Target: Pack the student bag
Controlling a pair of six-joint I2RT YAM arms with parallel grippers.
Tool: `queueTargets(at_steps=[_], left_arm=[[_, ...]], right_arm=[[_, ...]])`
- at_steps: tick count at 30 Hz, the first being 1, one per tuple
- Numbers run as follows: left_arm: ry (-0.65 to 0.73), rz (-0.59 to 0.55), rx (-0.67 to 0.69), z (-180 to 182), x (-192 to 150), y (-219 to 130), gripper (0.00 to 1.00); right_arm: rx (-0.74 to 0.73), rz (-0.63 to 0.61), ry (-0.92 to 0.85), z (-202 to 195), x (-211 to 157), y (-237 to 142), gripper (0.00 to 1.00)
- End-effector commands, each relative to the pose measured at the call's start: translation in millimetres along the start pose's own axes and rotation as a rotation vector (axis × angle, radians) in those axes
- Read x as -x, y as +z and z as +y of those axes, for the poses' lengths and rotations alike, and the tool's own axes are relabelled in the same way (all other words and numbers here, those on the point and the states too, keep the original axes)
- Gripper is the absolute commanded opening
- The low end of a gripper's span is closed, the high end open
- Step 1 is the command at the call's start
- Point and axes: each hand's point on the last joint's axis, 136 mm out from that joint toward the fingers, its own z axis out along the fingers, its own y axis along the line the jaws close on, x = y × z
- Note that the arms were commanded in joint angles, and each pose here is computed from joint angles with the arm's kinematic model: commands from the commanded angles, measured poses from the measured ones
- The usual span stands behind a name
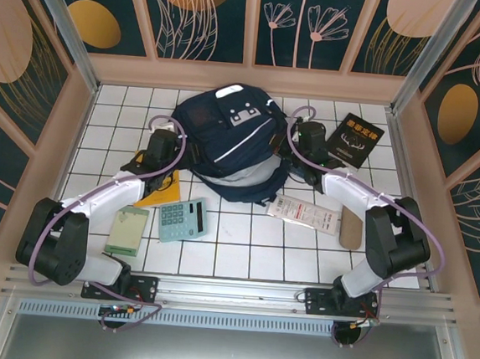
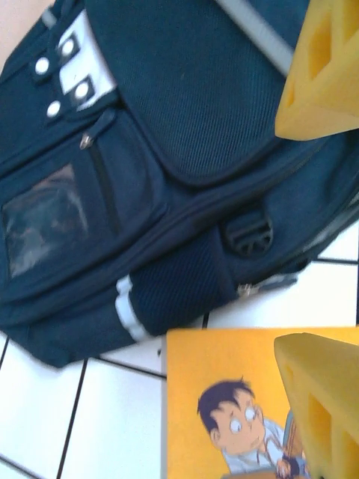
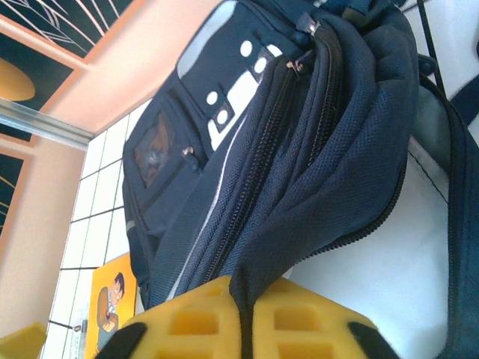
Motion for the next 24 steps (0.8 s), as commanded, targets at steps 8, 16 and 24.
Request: queueTargets(at_steps=[8,16,24], left_arm=[[-0.02,-0.06,-0.008,1.0,0.7,-16.5,0.99],[-0.049,-0.077,-0.063,-9.6,9.1,-27.6,0.98],[-0.039,-0.052,-0.159,-45.6,8.5,-23.2,0.94]], right_arm=[[-0.053,-0.073,-0.097,-0.1,15.7,-3.8,0.59],[-0.113,-0.181,-0.118,-22.6,32.9,-40.6,0.83],[-0.244,-0.304,-0.079,-70.9,53.6,-82.6,0.99]])
